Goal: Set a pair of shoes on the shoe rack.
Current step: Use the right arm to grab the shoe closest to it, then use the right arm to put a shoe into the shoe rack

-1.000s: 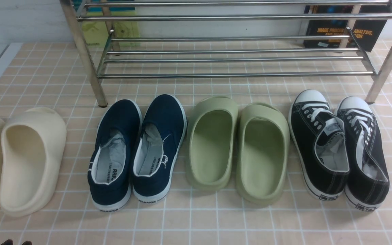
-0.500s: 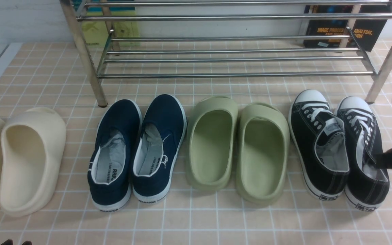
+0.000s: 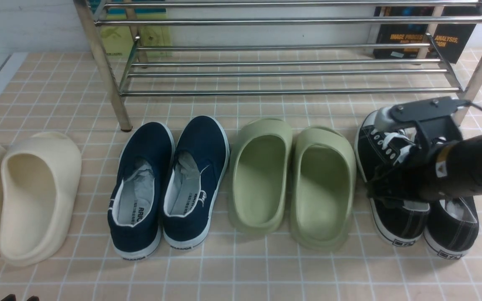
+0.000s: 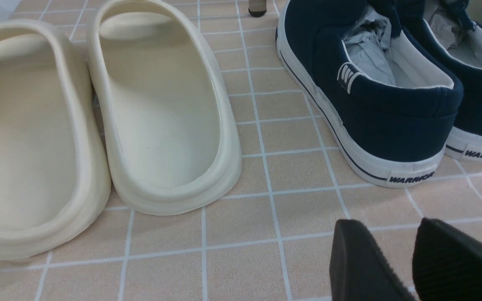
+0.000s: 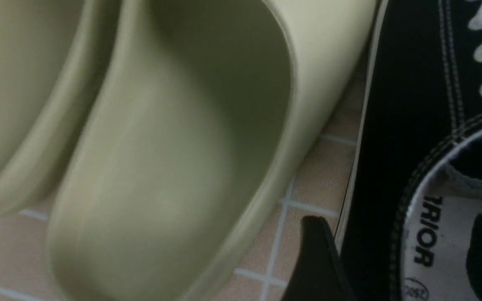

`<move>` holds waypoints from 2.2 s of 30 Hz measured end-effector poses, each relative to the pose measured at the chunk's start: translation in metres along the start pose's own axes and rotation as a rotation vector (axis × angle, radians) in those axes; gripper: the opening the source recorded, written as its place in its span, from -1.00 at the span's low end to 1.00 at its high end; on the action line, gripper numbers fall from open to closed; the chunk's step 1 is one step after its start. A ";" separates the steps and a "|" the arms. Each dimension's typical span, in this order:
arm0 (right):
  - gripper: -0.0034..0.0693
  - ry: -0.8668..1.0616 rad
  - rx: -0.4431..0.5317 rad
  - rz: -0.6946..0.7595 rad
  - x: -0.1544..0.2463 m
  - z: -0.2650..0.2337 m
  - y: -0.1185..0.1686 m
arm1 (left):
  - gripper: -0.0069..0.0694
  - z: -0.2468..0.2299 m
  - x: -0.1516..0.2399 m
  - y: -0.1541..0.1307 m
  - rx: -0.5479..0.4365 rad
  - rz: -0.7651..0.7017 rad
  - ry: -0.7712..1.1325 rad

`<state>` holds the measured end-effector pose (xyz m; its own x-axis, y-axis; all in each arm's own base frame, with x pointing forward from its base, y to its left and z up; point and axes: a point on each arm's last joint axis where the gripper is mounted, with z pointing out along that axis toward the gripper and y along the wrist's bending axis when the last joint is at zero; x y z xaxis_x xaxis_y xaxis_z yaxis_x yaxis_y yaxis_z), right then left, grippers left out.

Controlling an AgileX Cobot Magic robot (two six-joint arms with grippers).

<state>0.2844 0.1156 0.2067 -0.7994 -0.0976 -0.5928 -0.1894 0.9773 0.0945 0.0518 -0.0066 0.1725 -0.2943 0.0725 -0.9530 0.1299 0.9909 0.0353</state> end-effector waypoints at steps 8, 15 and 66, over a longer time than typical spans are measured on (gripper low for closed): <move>-0.43 0.041 0.008 -0.012 0.006 0.026 -0.001 | -0.19 0.000 0.000 0.000 0.000 0.000 0.000; -0.92 0.014 0.010 -0.027 0.002 0.015 -0.001 | -0.19 0.000 0.000 0.000 0.000 0.000 0.000; -0.59 -0.295 0.152 -0.202 -0.165 0.085 -0.017 | -0.19 0.000 0.000 0.000 0.000 -0.001 0.000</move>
<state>0.4683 0.1308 0.2349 -0.5520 -0.2541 -0.7942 -0.2213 0.9629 -0.1543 0.0518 -0.0066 0.1725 -0.2944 0.0716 -0.9530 0.1296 0.9910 0.0344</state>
